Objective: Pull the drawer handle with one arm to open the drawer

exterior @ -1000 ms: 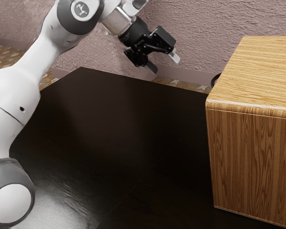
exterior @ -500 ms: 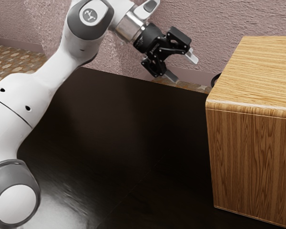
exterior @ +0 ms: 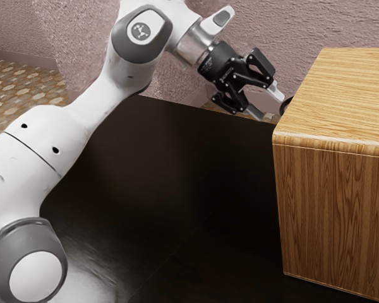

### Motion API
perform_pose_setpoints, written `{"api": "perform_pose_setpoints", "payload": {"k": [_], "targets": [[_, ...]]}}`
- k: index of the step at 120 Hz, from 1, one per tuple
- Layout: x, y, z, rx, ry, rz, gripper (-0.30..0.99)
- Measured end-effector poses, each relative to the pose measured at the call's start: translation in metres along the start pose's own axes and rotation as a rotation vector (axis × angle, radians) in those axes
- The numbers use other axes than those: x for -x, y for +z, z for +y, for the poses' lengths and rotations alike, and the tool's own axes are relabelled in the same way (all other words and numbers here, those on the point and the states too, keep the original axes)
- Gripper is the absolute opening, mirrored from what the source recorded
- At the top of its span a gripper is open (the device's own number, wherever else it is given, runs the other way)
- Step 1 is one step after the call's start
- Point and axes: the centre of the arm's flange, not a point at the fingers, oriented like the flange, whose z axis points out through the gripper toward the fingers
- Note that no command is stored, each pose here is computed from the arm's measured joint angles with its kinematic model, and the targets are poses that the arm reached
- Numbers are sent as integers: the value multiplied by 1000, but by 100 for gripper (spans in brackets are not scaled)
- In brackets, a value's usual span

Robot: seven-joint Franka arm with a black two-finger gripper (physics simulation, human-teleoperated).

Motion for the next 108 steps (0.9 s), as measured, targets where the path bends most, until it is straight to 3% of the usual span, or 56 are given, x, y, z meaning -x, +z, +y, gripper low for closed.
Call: {"api": "perform_pose_setpoints", "payload": {"k": [48, 76, 108], "targets": [[-9, 27, -2, 38, -52, -4, 37], [-20, 23, -33, -43, -118, 22, 38], [-16, -16, -37, -55, -136, 63, 37]]}}
